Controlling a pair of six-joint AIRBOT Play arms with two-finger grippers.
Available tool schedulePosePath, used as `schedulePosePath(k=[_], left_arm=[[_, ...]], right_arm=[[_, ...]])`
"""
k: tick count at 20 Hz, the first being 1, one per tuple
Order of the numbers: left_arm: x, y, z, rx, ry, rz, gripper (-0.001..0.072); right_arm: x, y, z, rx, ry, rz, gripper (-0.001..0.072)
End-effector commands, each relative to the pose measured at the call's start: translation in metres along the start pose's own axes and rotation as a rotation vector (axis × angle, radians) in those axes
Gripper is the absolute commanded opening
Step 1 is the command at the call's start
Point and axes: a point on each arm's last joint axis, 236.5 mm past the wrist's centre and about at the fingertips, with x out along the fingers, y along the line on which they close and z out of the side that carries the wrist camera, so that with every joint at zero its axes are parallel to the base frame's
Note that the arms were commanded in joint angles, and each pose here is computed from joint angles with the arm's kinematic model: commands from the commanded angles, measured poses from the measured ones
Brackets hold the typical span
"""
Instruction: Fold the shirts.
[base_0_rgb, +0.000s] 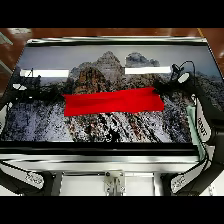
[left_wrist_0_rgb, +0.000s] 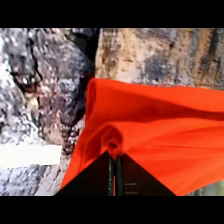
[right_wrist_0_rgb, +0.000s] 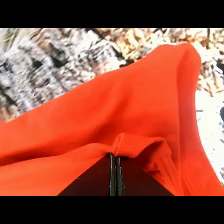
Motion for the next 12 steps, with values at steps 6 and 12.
schedulePosePath(k=[6, 12], left_arm=[[-0.017, 0.007, -0.049, 0.03, 0.265, 0.012, 0.061], [-0.068, -0.019, -0.012, 0.084, 0.139, 0.008, 0.0595]], right_arm=[[-0.044, -0.017, 0.029, -0.122, -0.084, -0.034, 0.0627], [-0.068, -0.078, -0.015, 0.042, 0.131, -0.044, 0.0671]])
